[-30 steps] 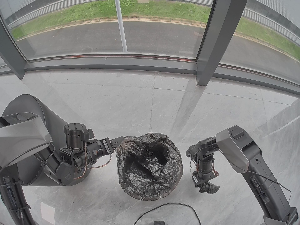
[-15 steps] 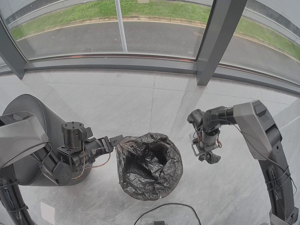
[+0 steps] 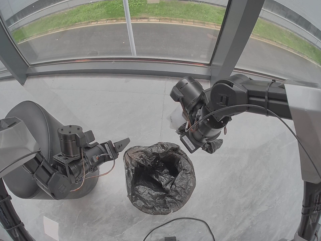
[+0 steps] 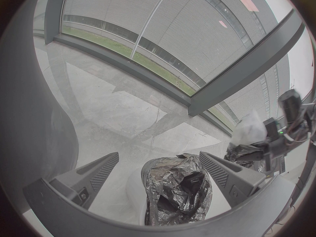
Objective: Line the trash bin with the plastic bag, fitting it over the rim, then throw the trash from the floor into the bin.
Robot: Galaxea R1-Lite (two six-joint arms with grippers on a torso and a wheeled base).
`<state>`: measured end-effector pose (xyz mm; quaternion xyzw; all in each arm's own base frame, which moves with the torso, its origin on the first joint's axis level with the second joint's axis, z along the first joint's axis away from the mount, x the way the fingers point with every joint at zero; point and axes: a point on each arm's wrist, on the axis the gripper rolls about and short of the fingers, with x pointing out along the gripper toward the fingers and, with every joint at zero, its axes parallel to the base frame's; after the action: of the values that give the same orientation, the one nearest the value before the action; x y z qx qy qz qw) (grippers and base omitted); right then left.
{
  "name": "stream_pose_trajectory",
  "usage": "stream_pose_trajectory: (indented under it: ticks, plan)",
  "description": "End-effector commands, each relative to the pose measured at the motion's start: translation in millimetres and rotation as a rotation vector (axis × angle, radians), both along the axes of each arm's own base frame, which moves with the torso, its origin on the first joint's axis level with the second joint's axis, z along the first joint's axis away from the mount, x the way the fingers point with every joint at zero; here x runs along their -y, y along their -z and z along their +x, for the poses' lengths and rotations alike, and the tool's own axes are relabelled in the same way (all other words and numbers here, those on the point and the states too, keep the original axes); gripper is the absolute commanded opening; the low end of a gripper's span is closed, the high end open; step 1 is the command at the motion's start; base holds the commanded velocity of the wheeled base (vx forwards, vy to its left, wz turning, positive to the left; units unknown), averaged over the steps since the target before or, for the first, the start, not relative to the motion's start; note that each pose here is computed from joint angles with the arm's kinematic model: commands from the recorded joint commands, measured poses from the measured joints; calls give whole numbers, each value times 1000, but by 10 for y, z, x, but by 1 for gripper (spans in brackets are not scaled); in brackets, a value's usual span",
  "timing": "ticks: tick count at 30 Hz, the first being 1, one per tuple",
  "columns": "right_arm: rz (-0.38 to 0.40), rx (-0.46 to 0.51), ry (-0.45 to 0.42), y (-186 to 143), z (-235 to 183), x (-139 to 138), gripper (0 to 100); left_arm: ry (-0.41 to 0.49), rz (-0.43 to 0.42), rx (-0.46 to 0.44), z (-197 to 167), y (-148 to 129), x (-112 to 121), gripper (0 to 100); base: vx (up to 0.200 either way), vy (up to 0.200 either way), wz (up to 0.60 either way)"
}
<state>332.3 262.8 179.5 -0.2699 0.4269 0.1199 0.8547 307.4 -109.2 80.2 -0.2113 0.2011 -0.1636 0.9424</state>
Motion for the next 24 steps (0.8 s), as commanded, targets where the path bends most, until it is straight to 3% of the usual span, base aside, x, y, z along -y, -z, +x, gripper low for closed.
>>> stream_pose_trajectory:
  ticks: [1,7,11,16,20,24]
  plan:
    - [-5,125,-156,-474,-620,-313,0,6,-16,50,-99,-189,-12,100,0,0,0]
    - [-7,182,-253,-555,-1119,-648,0,14,-19,62,-145,-239,-8,100,0,0,0]
    - [47,173,-192,-513,-1141,-692,0,17,-21,68,-160,-260,2,100,0,0,0]
    - [214,122,58,-439,-834,-518,0,17,-28,85,-186,-320,-13,100,0,0,0]
    - [359,12,283,-402,-622,-270,0,17,-30,86,-188,-324,-13,100,0,0,0]
    - [399,-71,468,-269,-409,-52,0,15,-30,86,-186,-324,-18,100,0,0,0]
